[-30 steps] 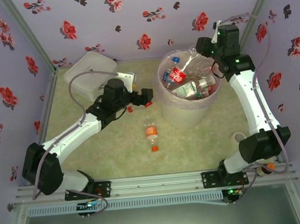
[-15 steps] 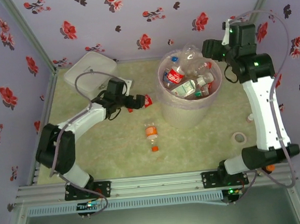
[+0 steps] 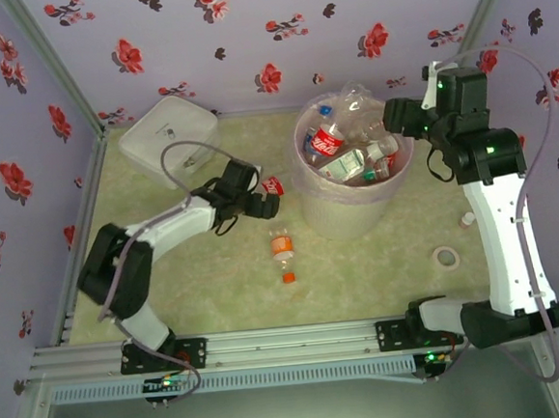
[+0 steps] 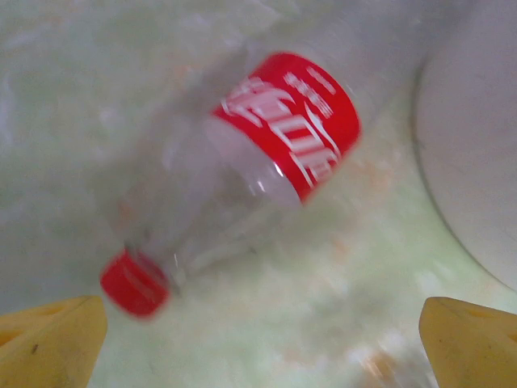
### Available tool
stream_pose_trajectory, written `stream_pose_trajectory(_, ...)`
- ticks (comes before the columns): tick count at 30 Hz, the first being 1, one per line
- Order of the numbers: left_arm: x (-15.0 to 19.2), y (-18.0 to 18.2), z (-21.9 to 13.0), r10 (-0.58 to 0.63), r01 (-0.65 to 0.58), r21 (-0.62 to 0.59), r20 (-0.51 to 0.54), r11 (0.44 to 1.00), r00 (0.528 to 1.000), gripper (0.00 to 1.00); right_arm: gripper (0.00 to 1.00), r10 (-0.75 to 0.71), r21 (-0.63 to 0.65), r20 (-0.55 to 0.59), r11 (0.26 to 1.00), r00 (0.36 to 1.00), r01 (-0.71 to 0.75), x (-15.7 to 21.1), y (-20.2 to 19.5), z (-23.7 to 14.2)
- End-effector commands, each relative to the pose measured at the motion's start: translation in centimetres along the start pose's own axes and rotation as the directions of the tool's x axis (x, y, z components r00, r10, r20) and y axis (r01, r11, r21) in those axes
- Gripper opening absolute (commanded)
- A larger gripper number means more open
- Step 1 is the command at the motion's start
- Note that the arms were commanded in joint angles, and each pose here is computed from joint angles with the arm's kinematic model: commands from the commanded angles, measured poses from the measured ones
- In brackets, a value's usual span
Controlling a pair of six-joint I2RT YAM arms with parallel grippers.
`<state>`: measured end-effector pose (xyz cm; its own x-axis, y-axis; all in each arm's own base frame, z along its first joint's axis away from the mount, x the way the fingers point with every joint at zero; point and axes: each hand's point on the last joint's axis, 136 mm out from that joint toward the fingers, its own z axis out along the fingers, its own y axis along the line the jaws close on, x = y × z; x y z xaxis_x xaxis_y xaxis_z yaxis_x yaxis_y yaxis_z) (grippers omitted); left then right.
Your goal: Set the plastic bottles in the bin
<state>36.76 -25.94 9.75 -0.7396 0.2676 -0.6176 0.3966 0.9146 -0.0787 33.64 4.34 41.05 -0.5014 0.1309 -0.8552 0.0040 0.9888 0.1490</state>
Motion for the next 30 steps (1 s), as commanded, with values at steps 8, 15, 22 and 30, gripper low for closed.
stream_pose_trajectory(8, -0.1, 1.2, 6.4, 0.143, -0.142, 0.019, -0.099, 0.990, 0.985, 0.96, 0.81, -0.011, 0.033, 0.090, 0.999, 0.996, 0.008, -0.7, -1.1, -4.2)
stream_pose_trajectory(15, 0.2, 2.1, 5.8, 0.080, -0.079, 0.014, -0.077, 0.997, 0.994, 0.65, 0.81, 0.007, -0.048, 0.090, 0.999, 0.996, -0.003, -1.1, 0.5, -3.4)
stream_pose_trajectory(22, -1.5, 3.3, 2.2, 0.018, -0.019, 0.017, 0.016, 1.000, 1.000, 0.45, 0.78, 0.060, -0.218, 0.082, 0.975, 0.995, -0.040, -1.8, 3.5, -3.0)
stream_pose_trajectory(30, -3.8, 5.3, -3.2, -0.080, 0.081, 0.004, 0.193, 0.997, 0.978, 0.45, 0.69, 0.112, -0.429, 0.061, 0.900, 0.992, -0.075, -3.4, 7.7, -2.6)
